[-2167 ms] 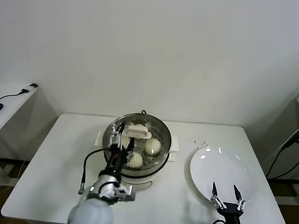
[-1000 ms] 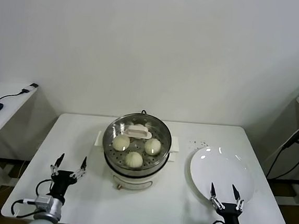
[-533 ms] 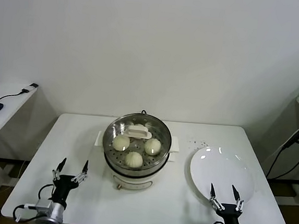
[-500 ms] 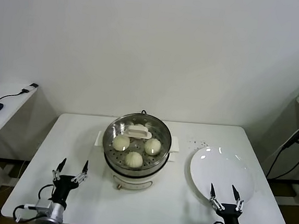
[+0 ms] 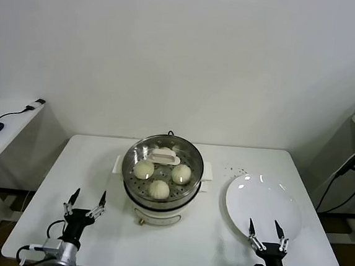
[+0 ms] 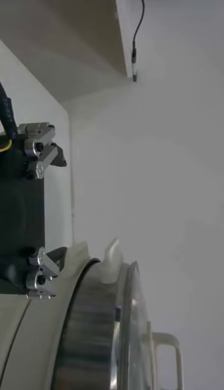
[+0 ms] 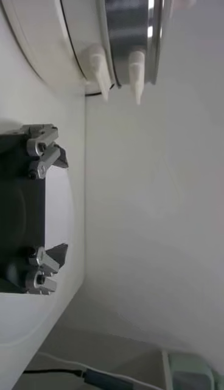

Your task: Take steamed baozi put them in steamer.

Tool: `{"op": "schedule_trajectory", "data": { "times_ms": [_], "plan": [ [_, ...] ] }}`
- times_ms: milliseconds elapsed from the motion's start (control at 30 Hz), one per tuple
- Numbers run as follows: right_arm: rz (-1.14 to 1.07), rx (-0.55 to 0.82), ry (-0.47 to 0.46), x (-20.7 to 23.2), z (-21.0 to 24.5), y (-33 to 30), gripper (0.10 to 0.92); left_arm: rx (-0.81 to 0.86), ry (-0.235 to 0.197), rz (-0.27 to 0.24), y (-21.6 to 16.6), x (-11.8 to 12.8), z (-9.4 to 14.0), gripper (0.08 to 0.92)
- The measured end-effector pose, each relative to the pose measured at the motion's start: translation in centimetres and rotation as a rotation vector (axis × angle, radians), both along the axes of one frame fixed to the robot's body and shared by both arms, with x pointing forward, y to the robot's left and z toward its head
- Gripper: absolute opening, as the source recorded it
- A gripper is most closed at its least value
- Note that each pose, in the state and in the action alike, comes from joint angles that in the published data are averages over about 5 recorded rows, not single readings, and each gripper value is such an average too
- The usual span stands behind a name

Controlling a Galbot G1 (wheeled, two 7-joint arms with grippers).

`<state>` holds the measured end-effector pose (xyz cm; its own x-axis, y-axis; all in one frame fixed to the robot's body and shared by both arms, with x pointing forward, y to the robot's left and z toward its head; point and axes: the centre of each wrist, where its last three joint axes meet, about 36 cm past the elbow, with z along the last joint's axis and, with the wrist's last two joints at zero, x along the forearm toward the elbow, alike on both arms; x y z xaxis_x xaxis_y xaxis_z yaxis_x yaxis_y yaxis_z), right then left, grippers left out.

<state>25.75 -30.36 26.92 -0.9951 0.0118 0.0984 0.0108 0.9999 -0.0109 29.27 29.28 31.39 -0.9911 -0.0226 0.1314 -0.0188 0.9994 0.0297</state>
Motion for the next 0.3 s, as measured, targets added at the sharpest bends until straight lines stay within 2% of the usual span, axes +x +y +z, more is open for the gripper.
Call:
{"op": "schedule_trajectory", "data": {
  "times_ms": [300],
  "plan": [
    [0.006, 0.005, 0.001, 0.01, -0.07, 0.23, 0.823, -0.002, -0.002, 0.000, -0.04, -0.03, -0.02, 0.823]
  ]
}}
